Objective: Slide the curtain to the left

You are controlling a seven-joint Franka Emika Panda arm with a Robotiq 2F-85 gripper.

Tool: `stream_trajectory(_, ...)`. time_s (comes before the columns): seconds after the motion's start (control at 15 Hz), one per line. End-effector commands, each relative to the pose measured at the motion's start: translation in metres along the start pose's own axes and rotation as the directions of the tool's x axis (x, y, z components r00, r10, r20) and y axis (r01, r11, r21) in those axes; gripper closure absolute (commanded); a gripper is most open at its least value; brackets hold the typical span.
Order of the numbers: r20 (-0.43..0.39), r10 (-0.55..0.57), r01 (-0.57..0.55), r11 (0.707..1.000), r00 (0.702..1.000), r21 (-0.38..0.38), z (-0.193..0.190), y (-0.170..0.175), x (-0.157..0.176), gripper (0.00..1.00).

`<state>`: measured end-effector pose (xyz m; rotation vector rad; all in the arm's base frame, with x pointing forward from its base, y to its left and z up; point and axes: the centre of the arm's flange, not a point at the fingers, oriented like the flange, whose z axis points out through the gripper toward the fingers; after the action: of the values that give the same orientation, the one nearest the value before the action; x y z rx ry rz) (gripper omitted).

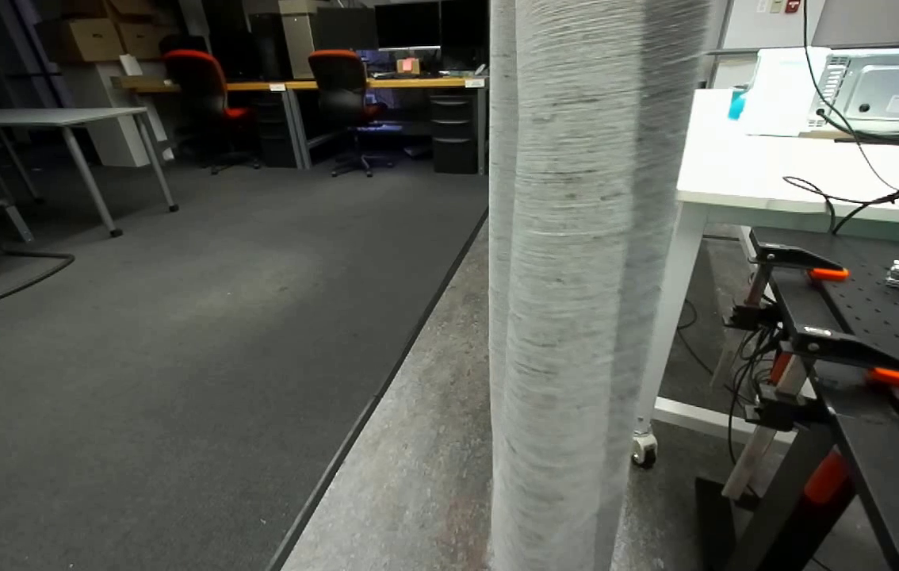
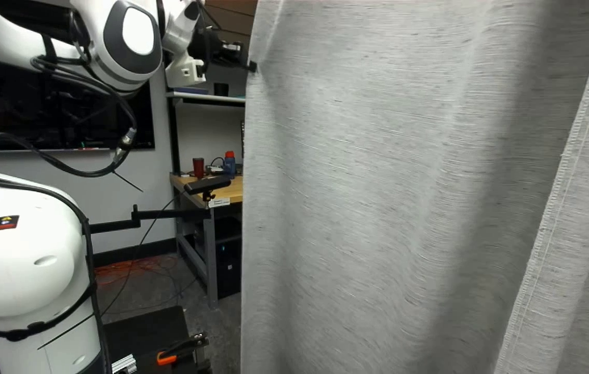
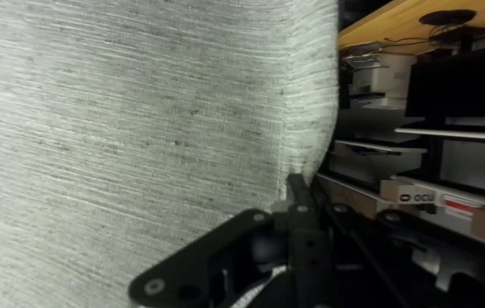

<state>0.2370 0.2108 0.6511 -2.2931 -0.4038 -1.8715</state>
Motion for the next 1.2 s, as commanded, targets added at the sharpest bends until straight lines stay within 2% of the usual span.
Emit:
stream_trajectory(0.0, -0.038, -0.089, 0.092, 0.993, 0.995, 0.071, -0.048, -0.064, -0.018, 0.99)
stream_trajectory(0.2, -0.055, -0.127, 0.133, 0.985, 0.990, 0.107, -0.095, -0.120, -0.038, 0.99)
stream_trajectory(0.6, -0.107, -0.130, 0.143, 0.982, 0.986, 0.123, -0.195, -0.205, -0.040, 0.99)
stream_trajectory(0.73, -0.088, -0.147, 0.157, 0.979, 0.985, 0.131, -0.225, -0.230, -0.044, 0.99)
stream_trajectory(0.87, -0.061, -0.154, 0.159, 0.982, 0.986, 0.099, -0.242, -0.245, -0.049, 0.99)
stream_trajectory(1.13, 0.004, -0.130, 0.130, 0.990, 0.991, 0.050, -0.244, -0.245, -0.053, 0.99)
